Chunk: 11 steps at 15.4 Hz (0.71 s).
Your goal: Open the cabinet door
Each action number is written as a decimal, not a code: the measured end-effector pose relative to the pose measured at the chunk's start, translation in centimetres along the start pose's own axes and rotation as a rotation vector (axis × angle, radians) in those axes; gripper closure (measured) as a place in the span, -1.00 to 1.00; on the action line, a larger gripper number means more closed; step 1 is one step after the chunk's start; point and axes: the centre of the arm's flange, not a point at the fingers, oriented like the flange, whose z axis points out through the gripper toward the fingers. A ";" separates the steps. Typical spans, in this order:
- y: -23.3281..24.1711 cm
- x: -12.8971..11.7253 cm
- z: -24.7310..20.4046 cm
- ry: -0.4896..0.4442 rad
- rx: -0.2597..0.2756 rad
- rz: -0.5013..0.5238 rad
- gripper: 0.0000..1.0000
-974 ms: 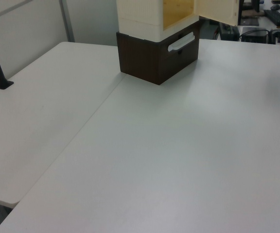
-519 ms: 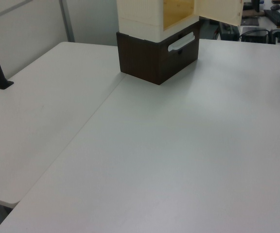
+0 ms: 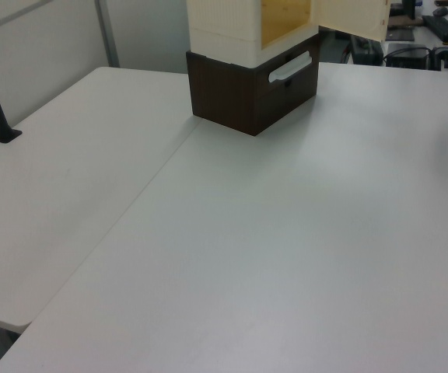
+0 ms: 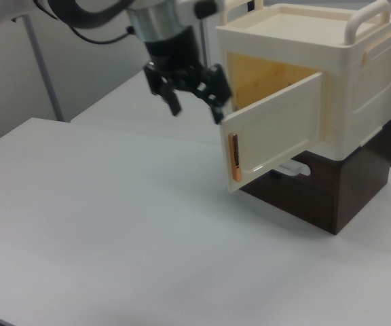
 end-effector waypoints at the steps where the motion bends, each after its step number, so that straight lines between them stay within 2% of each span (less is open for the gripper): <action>1: -2.1 0.6 0.0 -0.008 0.012 -0.011 -1.00; 6: -12.6 2.8 0.1 -0.033 0.062 -0.021 -1.00; 11: -21.3 3.3 2.0 -0.085 0.093 -0.060 -1.00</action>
